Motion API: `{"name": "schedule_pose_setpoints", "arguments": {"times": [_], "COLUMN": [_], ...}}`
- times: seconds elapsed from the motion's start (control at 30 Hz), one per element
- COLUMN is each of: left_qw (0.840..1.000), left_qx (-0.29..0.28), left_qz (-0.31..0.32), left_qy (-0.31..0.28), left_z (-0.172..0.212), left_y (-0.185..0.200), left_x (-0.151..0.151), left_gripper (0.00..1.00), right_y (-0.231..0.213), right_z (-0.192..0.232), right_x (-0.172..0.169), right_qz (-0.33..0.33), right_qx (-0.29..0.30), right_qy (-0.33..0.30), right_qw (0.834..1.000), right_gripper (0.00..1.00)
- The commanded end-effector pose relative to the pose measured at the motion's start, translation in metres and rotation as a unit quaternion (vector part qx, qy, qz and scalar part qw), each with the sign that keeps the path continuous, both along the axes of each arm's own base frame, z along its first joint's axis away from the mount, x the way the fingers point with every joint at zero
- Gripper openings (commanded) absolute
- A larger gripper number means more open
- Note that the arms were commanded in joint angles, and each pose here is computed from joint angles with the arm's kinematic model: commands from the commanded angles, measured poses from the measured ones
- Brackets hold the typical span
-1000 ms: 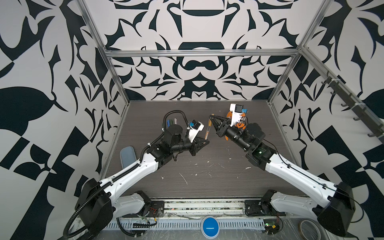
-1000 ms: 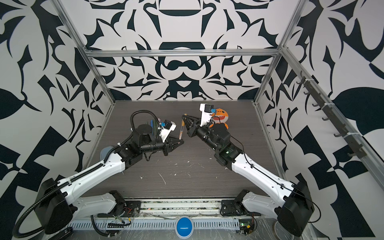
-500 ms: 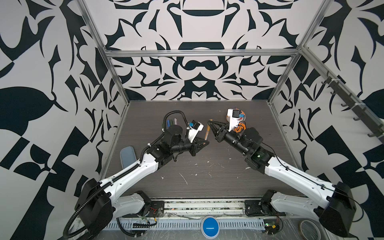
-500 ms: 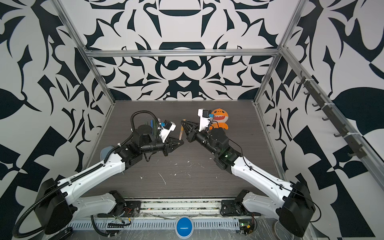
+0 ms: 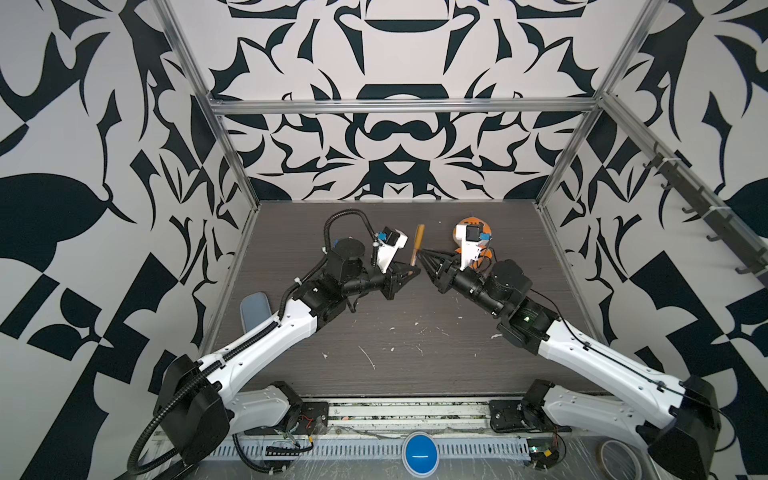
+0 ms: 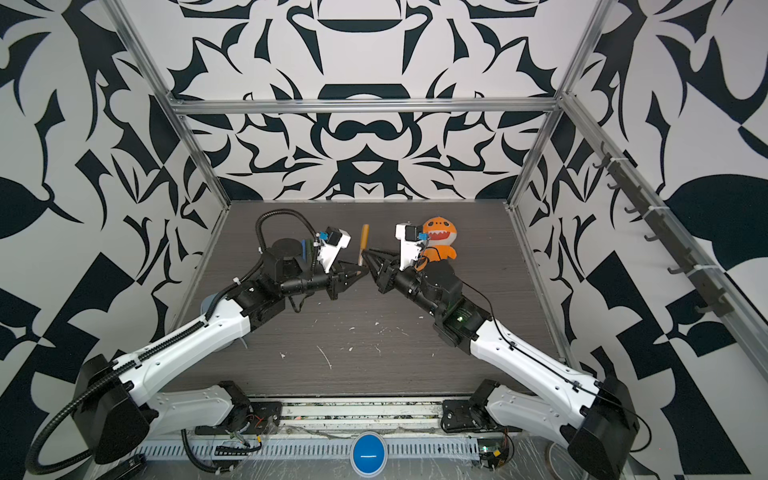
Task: Insert the pens into the pen caps
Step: 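Push the tan cap down onto the brown pen with the right gripper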
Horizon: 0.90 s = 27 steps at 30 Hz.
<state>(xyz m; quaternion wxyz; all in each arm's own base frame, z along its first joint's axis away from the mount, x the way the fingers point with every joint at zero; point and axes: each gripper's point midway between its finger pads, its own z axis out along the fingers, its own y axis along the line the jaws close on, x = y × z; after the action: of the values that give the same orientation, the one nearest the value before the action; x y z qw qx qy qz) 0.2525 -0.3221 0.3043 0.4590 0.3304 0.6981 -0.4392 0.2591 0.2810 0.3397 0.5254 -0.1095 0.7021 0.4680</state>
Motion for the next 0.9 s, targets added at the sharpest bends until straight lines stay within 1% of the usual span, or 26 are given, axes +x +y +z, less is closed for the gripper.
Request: {"name": "schedule_pose_setpoints", "arguments": {"times": [0.0, 0.1, 0.23, 0.37, 0.43, 0.47, 0.53, 0.6, 0.67, 0.77, 0.8, 0.87], "left_qw": [0.997, 0.997, 0.997, 0.995, 0.994, 0.994, 0.995, 0.995, 0.996, 0.996, 0.996, 0.995], "left_qx": [-0.029, -0.016, 0.001, 0.009, 0.016, 0.018, 0.021, 0.023, 0.025, 0.022, 0.022, 0.02], "left_qz": [0.017, 0.027, 0.048, 0.069, 0.073, 0.073, 0.071, 0.065, 0.062, 0.061, 0.062, 0.064], "left_qy": [-0.068, -0.069, -0.068, -0.073, -0.075, -0.075, -0.072, -0.067, -0.063, -0.065, -0.065, -0.069], "left_z": [0.028, 0.017, 0.011, 0.007, 0.003, 0.002, -0.001, -0.004, -0.005, -0.002, -0.001, 0.002], "left_y": [0.004, 0.006, 0.011, 0.016, 0.017, 0.017, 0.015, 0.013, 0.012, 0.012, 0.013, 0.014], "left_x": [0.008, 0.011, 0.017, 0.022, 0.024, 0.024, 0.025, 0.024, 0.024, 0.023, 0.023, 0.022], "left_gripper": [0.04, 0.04, 0.03, 0.03, 0.03, 0.03, 0.03, 0.03, 0.03, 0.03, 0.03, 0.03], "right_y": [-0.001, -0.005, -0.016, -0.031, -0.036, -0.036, -0.036, -0.027, -0.019, -0.006, -0.002, 0.002], "right_z": [0.018, 0.027, 0.031, 0.04, 0.044, 0.047, 0.048, 0.058, 0.069, 0.082, 0.088, 0.095], "right_x": [-0.015, -0.019, -0.019, -0.013, -0.008, -0.005, 0.005, 0.012, 0.017, 0.023, 0.024, 0.027], "right_qz": [0.024, 0.023, 0.002, -0.039, -0.056, -0.057, -0.057, -0.035, -0.021, -0.003, 0.001, 0.005], "right_qx": [-0.02, -0.028, -0.046, -0.082, -0.11, -0.123, -0.138, -0.134, -0.133, -0.13, -0.124, -0.119], "right_qy": [-0.007, -0.014, -0.022, -0.024, -0.031, -0.035, -0.021, -0.023, -0.025, -0.032, -0.036, -0.041], "right_qw": [0.999, 0.999, 0.999, 0.996, 0.992, 0.99, 0.989, 0.99, 0.991, 0.991, 0.992, 0.992], "right_gripper": [0.36, 0.4, 0.39, 0.3, 0.28, 0.26, 0.19, 0.17, 0.19, 0.32, 0.34, 0.36]}}
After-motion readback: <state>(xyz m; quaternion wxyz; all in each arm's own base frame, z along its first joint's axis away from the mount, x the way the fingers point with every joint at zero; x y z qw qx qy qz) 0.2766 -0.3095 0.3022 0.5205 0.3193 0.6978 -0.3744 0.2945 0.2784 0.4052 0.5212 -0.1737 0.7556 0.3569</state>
